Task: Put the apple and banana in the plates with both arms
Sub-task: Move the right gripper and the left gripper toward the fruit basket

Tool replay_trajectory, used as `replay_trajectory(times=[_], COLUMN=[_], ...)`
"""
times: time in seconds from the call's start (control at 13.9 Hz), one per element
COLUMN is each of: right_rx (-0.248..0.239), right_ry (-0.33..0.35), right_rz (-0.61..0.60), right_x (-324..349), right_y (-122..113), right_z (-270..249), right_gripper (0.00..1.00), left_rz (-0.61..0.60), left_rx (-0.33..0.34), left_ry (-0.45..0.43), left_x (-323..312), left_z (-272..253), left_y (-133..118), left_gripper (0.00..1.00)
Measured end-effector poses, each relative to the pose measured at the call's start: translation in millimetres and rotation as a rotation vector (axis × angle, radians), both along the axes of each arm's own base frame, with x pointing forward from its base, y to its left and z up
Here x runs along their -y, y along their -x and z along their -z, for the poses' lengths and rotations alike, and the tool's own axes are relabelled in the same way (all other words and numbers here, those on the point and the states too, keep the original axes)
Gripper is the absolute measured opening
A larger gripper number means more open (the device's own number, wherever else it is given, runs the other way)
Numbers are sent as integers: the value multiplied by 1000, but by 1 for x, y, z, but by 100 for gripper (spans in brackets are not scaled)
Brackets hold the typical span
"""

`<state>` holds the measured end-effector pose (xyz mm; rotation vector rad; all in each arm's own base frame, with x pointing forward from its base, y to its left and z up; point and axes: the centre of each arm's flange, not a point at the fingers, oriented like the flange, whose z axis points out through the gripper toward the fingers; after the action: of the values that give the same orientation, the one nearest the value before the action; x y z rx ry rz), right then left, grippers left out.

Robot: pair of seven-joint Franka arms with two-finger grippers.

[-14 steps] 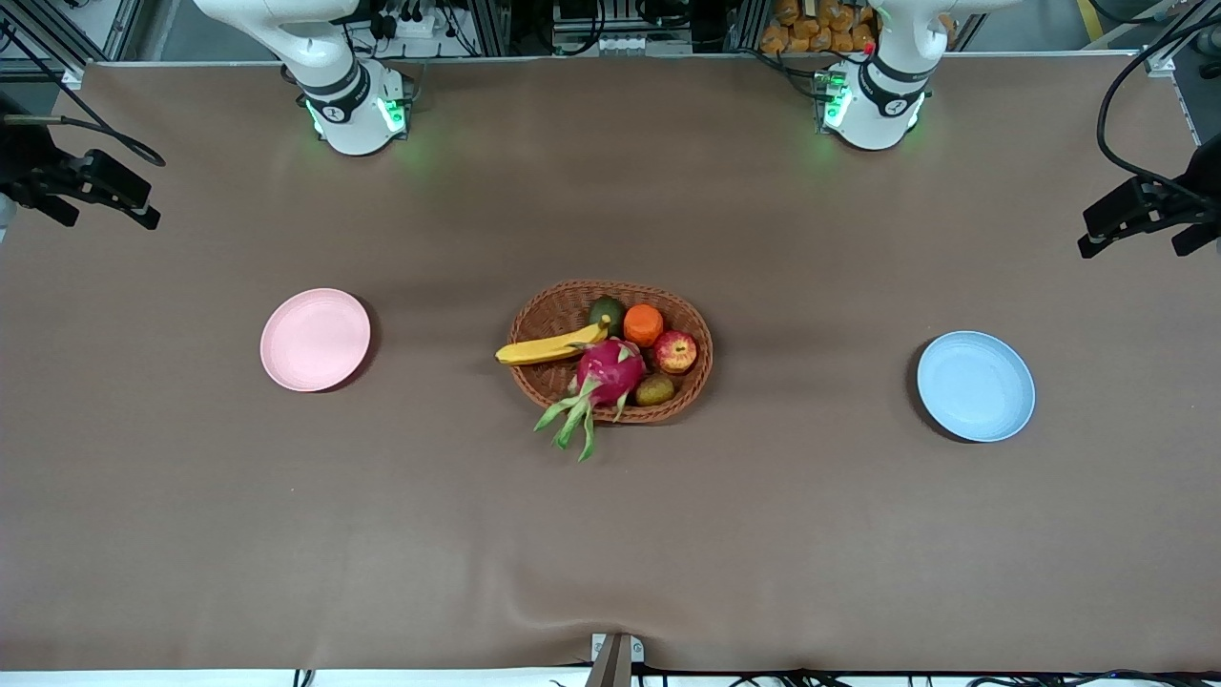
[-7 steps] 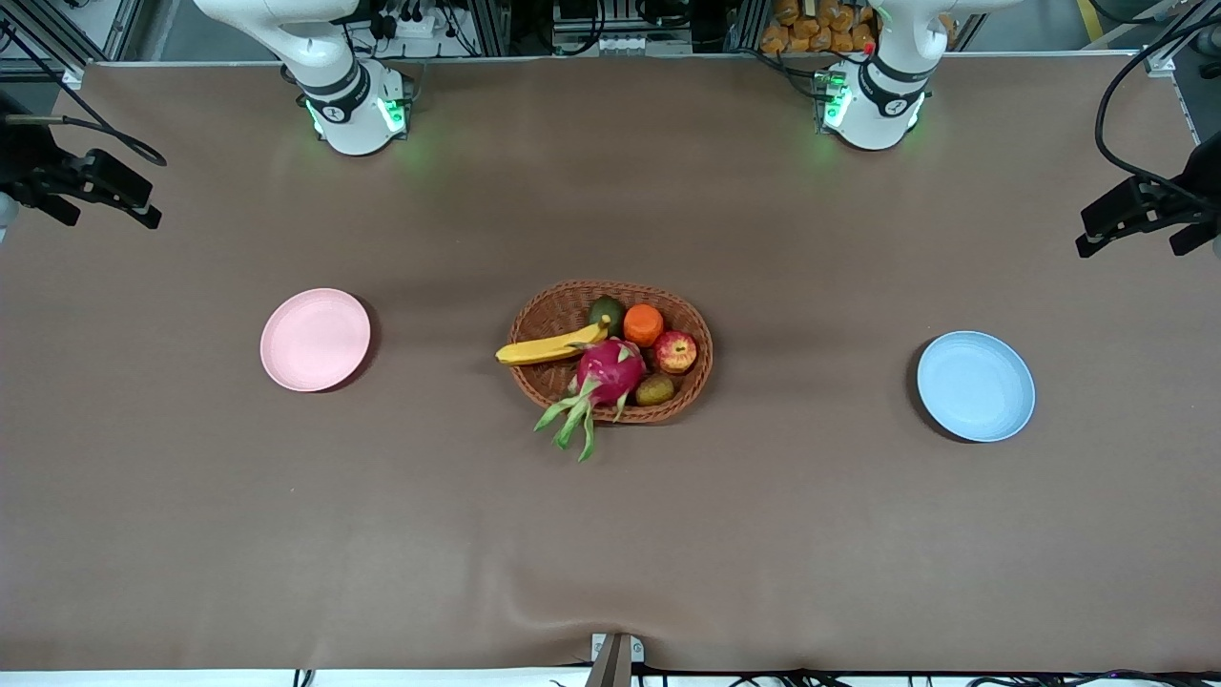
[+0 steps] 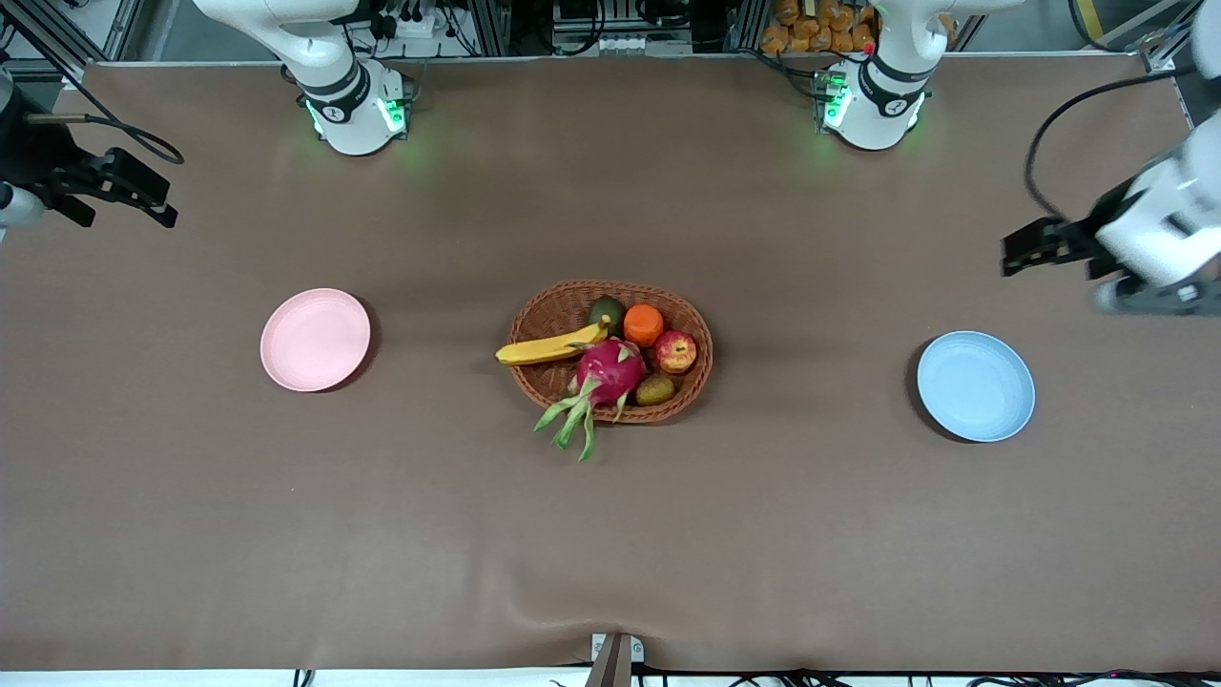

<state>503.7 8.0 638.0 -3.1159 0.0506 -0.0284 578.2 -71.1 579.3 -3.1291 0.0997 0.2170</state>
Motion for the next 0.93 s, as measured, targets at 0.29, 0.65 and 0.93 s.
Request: replay_trajectory(times=[0.29,0.65,0.93], right_rx=[-9,-4,20], right_ry=[1,24,82], right_rz=[5,126,270], right_x=[-17,-75,-147], right_y=[-5,-20,-33], right_z=[7,31,67], right_gripper=[100,100,100], left_rz=[-13,-61,-147], left_rx=[-97,-91,-102], left_ry=[18,68,86], left_x=[56,120,180], left_z=[62,124,175], left_y=[-16,-22,-8], left_gripper=[100,100,100])
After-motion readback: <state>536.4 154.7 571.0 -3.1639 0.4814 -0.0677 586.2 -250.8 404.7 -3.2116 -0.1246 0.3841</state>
